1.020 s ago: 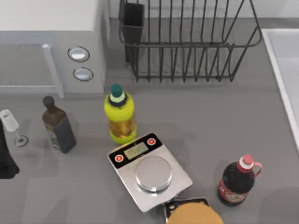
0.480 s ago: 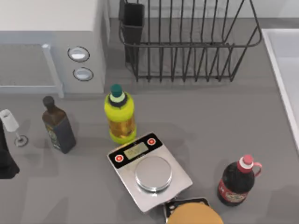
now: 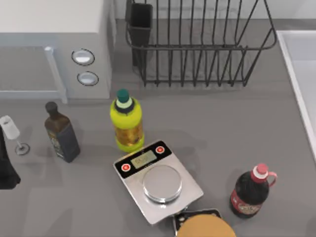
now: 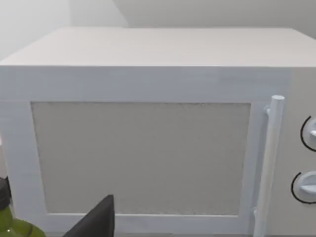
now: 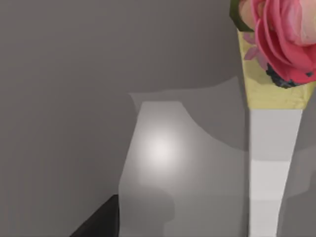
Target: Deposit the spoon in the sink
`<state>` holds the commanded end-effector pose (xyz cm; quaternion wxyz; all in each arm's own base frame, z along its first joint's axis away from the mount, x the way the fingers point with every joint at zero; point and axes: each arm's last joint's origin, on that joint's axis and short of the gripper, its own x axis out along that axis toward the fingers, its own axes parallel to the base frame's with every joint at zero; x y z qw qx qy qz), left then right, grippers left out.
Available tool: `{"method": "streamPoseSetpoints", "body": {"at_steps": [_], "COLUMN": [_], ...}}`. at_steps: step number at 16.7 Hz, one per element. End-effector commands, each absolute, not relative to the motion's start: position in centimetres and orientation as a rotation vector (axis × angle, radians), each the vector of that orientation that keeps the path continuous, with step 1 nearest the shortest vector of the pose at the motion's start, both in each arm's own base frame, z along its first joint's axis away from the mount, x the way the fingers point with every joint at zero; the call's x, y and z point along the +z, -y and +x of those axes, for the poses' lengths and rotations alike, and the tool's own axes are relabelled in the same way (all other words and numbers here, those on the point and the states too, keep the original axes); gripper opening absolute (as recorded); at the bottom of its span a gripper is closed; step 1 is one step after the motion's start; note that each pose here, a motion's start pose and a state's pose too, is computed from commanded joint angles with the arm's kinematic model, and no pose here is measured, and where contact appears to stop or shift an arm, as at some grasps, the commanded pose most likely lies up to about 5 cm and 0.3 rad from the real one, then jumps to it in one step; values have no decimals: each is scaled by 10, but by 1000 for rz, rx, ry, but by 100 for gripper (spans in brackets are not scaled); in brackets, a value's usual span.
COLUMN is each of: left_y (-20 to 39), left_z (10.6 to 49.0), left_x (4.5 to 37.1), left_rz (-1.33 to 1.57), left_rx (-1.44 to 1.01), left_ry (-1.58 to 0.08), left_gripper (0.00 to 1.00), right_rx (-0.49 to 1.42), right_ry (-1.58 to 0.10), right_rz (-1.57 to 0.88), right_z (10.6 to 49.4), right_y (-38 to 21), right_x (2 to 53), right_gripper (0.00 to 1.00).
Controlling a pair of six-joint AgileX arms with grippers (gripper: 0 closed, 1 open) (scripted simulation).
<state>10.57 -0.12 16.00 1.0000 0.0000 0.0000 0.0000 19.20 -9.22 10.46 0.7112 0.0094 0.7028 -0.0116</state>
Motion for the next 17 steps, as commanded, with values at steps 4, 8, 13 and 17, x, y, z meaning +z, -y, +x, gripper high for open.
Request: {"method": "streamPoseSetpoints", "body": {"at_steps": [4,8,13,17], "left_y": [1,1,1,1], "left_z": [106,106,106,106], "left_x": [160,160,160,160], "left_rz": [0,0,0,0], "left_rx": [0,0,0,0], "left_ry": [0,0,0,0], "left_gripper": [100,100,100,100], "right_rx": [-24,-24,-24,-24], "right_ry": [-1565,-1565,-1565,-1565], "right_rz": [23,23,23,23], "right_z": [189,189,189,189], "right_y": [91,91,91,91], "right_x": [93,93,93,93], "right_gripper": [100,85,47,17]}}
